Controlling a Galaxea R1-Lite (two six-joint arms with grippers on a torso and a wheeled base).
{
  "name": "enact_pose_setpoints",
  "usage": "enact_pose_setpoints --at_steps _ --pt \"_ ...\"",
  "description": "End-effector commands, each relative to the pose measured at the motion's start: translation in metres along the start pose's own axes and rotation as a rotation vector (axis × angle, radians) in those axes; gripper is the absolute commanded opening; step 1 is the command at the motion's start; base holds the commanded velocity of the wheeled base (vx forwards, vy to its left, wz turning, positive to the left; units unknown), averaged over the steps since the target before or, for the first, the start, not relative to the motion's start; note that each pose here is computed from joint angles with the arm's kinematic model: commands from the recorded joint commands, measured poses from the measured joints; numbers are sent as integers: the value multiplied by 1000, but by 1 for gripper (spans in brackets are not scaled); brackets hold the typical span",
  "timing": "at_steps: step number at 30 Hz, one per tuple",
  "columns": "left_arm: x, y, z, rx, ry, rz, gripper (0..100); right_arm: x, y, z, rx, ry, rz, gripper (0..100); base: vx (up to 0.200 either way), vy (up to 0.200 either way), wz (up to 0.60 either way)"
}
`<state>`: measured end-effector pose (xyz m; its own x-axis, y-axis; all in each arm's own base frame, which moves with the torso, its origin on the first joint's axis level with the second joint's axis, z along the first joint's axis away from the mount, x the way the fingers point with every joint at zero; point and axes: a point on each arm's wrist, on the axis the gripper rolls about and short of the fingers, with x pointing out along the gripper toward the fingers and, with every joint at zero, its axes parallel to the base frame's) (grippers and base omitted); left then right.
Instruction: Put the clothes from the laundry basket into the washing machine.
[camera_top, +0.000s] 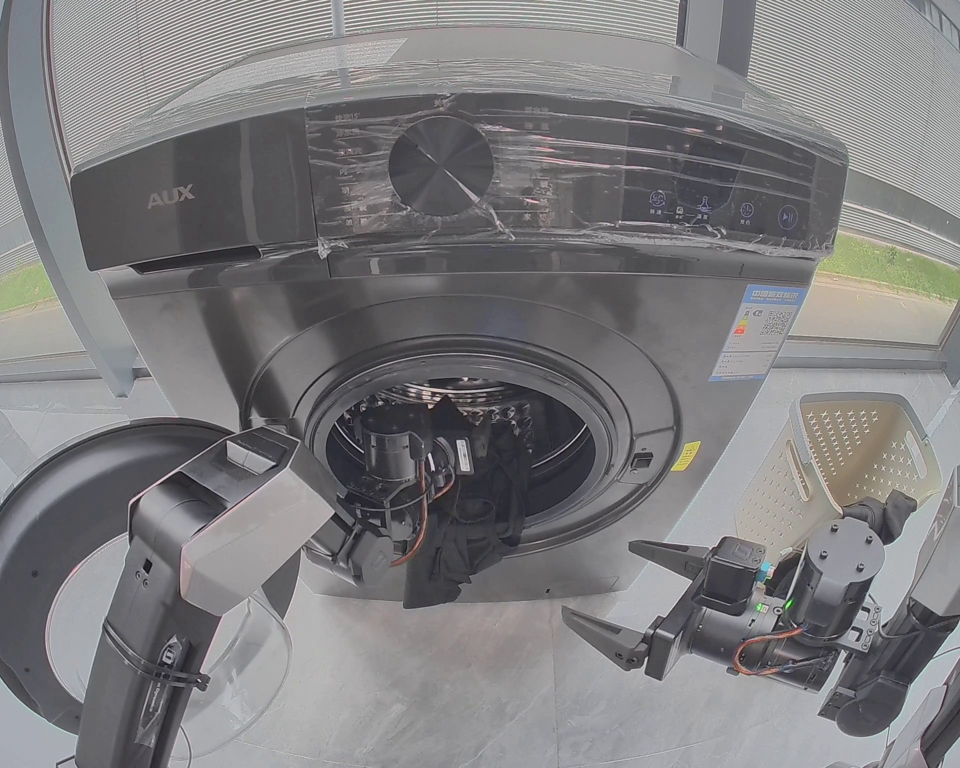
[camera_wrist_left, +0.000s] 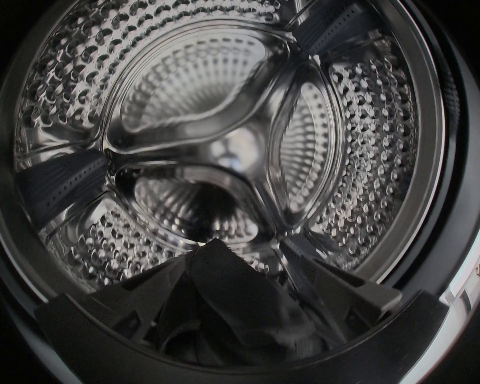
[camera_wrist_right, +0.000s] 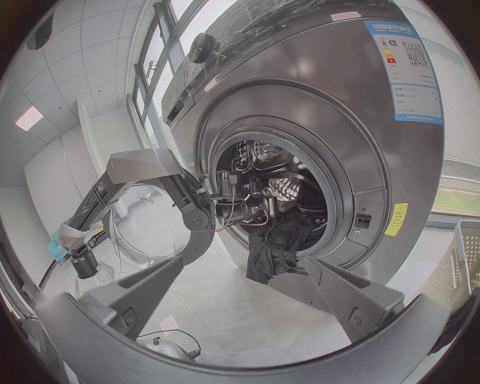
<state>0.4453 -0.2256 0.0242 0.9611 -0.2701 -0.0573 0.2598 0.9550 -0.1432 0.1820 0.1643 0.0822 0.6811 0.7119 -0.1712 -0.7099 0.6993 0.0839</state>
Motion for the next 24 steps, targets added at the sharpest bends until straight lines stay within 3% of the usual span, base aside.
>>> enact_pose_setpoints --at_steps 1,3,9,19,20,24 --pt "-34 -6 -13 30 170 -73 100 0 1 0 0 -4 4 100 0 0 0" --pt "-41 -8 -23 39 215 -96 100 0 2 0 -1 -3 7 100 0 0 0" --pt "-40 -7 -44 53 257 -96 100 0 2 0 -1 -2 8 100 0 0 0" --pt "-32 2 -68 87 281 -80 100 0 2 -1 -1 0 10 100 0 0 0" --pt "-30 1 -67 86 272 -81 0 0 2 0 -1 -1 10 100 0 0 0" --pt "-28 -2 -60 79 243 -84 0 0 1 0 -1 -2 7 100 0 0 0"
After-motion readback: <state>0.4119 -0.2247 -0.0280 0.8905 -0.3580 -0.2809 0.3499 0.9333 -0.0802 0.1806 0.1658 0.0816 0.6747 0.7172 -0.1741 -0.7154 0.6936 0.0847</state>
